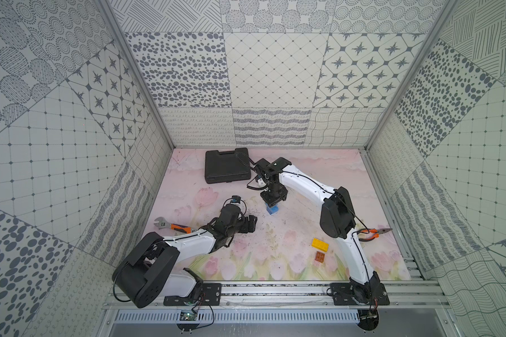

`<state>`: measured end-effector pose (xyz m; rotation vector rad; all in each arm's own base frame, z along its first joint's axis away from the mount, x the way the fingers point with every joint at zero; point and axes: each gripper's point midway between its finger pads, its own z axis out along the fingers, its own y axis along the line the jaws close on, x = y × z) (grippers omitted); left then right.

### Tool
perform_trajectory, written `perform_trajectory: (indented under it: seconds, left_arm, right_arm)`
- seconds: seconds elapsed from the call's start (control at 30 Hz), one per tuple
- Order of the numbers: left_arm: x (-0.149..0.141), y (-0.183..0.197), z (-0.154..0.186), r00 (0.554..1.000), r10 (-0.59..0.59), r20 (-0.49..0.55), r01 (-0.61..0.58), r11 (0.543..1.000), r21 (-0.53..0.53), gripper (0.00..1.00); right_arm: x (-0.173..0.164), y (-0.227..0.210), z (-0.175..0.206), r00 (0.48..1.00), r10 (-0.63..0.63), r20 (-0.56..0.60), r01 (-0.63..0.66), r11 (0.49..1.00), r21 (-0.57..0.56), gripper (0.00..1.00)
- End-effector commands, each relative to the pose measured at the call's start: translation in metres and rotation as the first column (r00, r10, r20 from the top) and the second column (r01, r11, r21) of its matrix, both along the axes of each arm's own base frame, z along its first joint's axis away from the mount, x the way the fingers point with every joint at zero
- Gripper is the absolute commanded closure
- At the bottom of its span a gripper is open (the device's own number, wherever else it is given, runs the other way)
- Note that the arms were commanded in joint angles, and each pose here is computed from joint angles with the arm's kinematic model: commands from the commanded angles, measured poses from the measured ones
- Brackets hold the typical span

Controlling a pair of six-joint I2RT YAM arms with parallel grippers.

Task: Assemble the letter f with lego
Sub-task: Assemble the lego brick at the center of the board.

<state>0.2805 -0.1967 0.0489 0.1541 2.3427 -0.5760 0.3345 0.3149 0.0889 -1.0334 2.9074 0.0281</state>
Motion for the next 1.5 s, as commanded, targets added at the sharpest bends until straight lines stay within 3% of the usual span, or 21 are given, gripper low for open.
perform_trajectory:
  seconds: [0.0,0.57,1.2,1.47]
  left_arm:
    - [0.002,-0.001,0.002,1.000,-0.005,0.022,0.005,1.000,0.003,0.08]
    - [0.001,0.000,0.001,1.000,-0.006,0.020,0.006,1.000,0.007,0.08]
    - [0.002,0.000,0.001,1.000,-0.003,0.021,0.003,1.000,0.005,0.08]
    - [0.002,-0.001,0.002,1.000,-0.005,0.022,0.005,1.000,0.006,0.07]
  right_arm:
    - [0.004,0.000,-0.009,1.000,0.005,0.003,-0.005,1.000,-0.013,0.72]
    - [-0.008,-0.002,-0.032,0.998,-0.010,-0.058,0.009,1.000,-0.018,0.72]
    - [-0.027,-0.021,-0.066,0.992,-0.042,-0.117,0.030,0.994,-0.104,0.73]
    - [-0.010,-0.015,-0.043,0.998,-0.058,-0.023,0.057,0.997,-0.055,0.64]
